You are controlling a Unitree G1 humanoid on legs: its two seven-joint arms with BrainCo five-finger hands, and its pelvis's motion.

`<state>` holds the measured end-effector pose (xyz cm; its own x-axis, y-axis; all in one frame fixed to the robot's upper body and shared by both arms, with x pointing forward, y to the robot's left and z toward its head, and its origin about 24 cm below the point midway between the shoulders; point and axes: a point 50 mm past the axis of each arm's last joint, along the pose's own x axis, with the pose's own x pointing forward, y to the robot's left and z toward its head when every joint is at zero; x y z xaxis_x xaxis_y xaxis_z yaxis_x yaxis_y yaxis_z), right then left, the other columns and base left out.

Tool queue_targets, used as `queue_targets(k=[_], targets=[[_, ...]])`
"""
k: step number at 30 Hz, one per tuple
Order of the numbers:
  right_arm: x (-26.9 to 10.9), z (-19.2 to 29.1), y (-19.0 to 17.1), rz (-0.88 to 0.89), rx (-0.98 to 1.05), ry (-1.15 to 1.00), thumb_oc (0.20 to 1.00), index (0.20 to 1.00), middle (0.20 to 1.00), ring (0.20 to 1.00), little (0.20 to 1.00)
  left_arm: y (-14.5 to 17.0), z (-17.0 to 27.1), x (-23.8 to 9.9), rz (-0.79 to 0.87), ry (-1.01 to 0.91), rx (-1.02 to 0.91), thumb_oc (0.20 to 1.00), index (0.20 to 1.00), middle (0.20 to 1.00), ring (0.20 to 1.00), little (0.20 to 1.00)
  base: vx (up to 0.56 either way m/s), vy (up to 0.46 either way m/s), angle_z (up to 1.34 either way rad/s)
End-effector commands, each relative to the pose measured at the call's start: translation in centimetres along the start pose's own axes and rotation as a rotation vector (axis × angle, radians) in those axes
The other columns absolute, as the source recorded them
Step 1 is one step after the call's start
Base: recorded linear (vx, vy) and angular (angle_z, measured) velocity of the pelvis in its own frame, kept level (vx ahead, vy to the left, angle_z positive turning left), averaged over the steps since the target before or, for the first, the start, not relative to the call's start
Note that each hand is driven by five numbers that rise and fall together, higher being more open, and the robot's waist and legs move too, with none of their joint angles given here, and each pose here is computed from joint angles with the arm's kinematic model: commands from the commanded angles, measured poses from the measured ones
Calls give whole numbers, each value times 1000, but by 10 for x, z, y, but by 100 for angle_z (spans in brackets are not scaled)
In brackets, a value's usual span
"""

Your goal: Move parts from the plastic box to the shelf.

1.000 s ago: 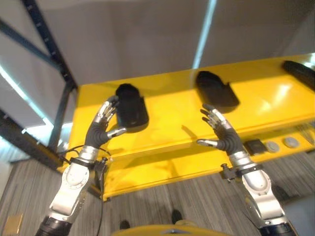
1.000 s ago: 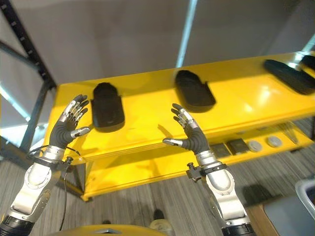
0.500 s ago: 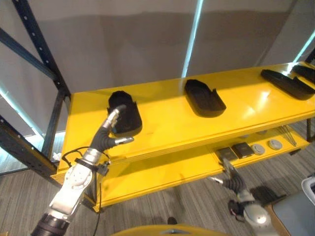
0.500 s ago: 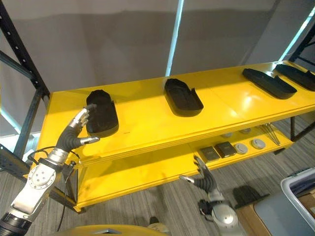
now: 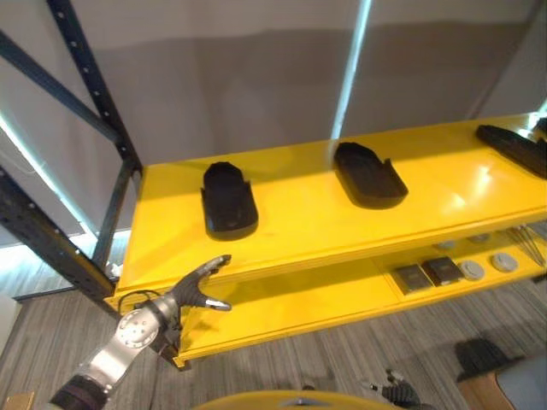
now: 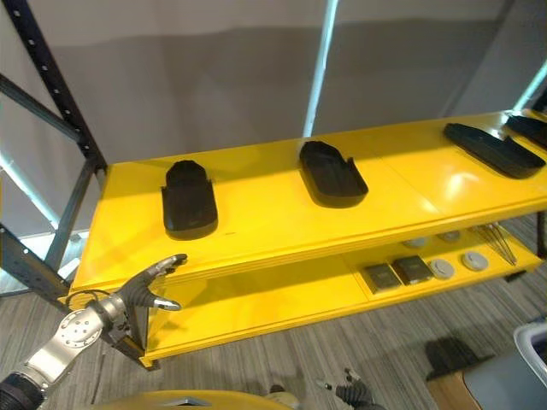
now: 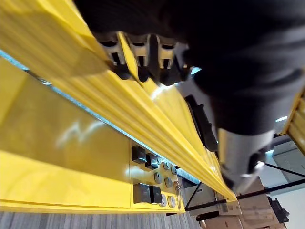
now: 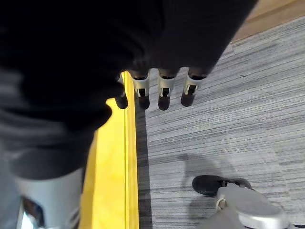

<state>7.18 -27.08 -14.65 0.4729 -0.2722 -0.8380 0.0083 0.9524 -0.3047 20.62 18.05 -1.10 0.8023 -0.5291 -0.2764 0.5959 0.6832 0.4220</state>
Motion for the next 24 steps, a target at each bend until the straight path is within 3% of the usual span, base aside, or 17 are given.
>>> queue_targets(k=[1, 5, 9, 16, 22, 24], targets=[[9, 19, 12, 35, -24, -14, 1000, 1000, 1000, 1000, 1000, -11, -49, -11, -20, 266, 18, 1000, 1000, 1000, 1000, 1000, -7, 14, 9], [8, 8, 12, 31, -64, 43, 1000, 1000, 1000, 1000, 1000, -36, -76, -21, -37, 397, -42, 1000, 1000, 1000, 1000, 1000, -7, 8, 8], [8, 6, 13, 12, -46, 67, 1000, 1000, 1000, 1000, 1000, -74, -123, -49, 51, 709, -221, 1000, 1000, 1000, 1000, 1000, -6, -5, 14], [11, 18, 17, 17, -32, 30, 1000, 1000, 1000, 1000, 1000, -95, -147, -82, 150, 939, -330, 1000, 1000, 1000, 1000, 1000, 1, -11, 4], [11, 20, 23, 30, -30, 27, 1000, 1000, 1000, 1000, 1000, -97, -150, -89, 242, 983, -403, 1000, 1000, 1000, 1000, 1000, 5, -12, 9], [11, 17, 24, 36, -36, 36, 1000, 1000, 1000, 1000, 1000, -86, -145, -76, 288, 910, -403, 1000, 1000, 1000, 1000, 1000, 9, -8, -52]])
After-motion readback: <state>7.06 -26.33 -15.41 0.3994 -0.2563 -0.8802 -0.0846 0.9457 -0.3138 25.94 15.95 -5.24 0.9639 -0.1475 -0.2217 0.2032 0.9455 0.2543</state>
